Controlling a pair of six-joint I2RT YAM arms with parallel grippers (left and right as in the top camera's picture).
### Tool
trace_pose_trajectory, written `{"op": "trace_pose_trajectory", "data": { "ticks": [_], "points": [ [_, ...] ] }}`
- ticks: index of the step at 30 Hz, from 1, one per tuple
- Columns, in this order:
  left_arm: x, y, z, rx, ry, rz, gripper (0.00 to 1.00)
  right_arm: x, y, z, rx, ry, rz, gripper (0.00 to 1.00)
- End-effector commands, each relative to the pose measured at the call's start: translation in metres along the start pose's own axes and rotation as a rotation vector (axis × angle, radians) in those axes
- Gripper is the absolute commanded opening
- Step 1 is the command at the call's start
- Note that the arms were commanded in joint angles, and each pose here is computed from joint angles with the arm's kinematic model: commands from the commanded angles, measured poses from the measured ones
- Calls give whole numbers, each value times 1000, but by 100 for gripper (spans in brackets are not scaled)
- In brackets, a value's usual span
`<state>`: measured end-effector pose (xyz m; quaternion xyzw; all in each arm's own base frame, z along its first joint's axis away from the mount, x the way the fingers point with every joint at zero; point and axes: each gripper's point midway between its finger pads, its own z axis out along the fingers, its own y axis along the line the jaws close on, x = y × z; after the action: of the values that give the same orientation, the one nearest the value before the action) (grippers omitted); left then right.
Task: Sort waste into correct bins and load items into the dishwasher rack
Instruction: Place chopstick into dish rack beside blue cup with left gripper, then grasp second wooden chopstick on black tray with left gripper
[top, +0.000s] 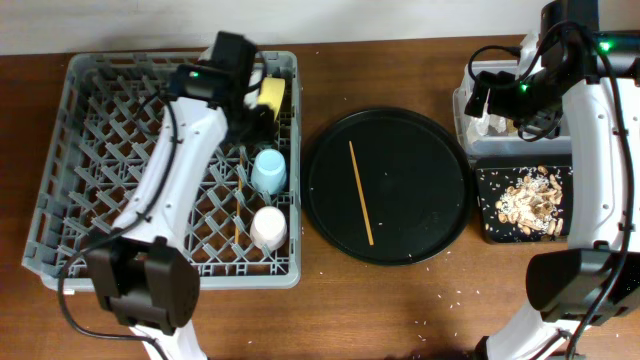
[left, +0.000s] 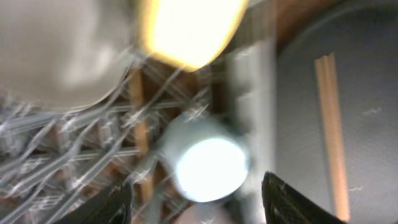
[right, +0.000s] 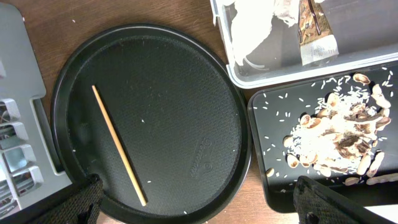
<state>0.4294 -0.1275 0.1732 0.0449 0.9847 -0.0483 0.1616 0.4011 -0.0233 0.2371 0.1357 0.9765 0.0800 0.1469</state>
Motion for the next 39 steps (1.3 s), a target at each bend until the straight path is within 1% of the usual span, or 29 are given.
{"op": "trace_pose_trajectory", "data": {
  "ticks": [1,4,8,12,20,24,29,34,39],
  "points": [
    [0,-73,0,125,-30,14,65,-3,2,-8,6,-27,-13,99],
    [15,-115,26,134,14,32,65,-3,2,-8,6,-27,-13,98],
    [35,-143,68,73,63,19,65,-3,2,-8,6,-27,-13,98],
    [50,-162,101,58,98,51,61,-3,2,-8,6,-27,-13,99],
    [64,-169,144,29,137,46,57,-3,2,-8,6,-27,-13,98],
    [73,-168,159,13,167,53,51,-3,2,-8,6,-27,-13,98],
    [77,-172,165,-11,157,76,40,-3,2,-8,6,-27,-13,98],
    [82,-177,164,-56,132,118,37,-3,2,-8,6,-27,-13,98],
    [88,-176,170,-65,149,123,36,-3,2,-8,6,-27,-13,98]
  ]
}}
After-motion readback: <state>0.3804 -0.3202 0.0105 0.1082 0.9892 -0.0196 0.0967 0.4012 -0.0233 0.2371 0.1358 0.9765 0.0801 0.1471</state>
